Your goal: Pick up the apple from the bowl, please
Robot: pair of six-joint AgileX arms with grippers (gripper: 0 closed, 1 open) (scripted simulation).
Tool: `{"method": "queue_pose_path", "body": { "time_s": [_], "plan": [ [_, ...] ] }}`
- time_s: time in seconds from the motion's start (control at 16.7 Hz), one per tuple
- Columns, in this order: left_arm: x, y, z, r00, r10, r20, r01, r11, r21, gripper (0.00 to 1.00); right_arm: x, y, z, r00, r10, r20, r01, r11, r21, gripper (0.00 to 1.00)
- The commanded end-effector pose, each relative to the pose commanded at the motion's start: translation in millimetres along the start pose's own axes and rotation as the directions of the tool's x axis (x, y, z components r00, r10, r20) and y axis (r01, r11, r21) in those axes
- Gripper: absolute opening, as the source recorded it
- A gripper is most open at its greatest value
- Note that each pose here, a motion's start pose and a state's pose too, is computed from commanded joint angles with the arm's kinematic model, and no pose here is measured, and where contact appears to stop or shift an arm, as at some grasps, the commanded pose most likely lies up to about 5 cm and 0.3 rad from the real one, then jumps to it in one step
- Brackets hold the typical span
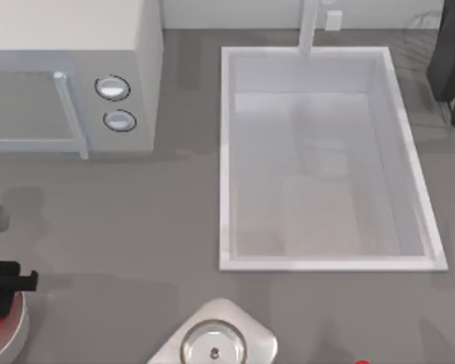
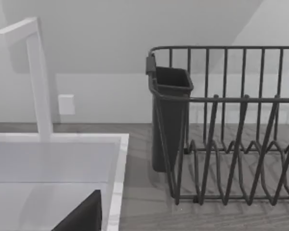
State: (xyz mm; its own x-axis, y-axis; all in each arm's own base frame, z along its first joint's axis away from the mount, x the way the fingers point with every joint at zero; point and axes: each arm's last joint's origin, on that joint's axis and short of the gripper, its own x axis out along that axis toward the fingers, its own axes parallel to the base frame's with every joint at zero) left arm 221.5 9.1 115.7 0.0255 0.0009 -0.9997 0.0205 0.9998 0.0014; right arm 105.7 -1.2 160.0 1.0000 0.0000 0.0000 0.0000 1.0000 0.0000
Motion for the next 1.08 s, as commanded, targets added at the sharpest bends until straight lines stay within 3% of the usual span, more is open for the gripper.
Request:
{"method": "queue_pose_path", "body": {
  "time_s": [0.18,0.42,1.08],
  "plan": [
    [20.9,-0.2,-6.7,1.0,-0.001,-0.022,0.001,1.0,0.0,1.0,0.0,0.0,0.0,1.0,0.0,0.0,0.0,1.0,0.0,1.0],
    [22.9,-0.2,-7.6,1.0,-0.001,-0.026,0.001,1.0,-0.001,1.0,0.0,0.0,0.0,1.0,0.0,0.0,0.0,1.0,0.0,1.0],
    [22.9,-0.2,-7.6,1.0,-0.001,-0.026,0.001,1.0,-0.001,0.17,0.0,0.0,0.0,1.0,0.0,0.0,0.0,1.0,0.0,1.0]
  ]
}}
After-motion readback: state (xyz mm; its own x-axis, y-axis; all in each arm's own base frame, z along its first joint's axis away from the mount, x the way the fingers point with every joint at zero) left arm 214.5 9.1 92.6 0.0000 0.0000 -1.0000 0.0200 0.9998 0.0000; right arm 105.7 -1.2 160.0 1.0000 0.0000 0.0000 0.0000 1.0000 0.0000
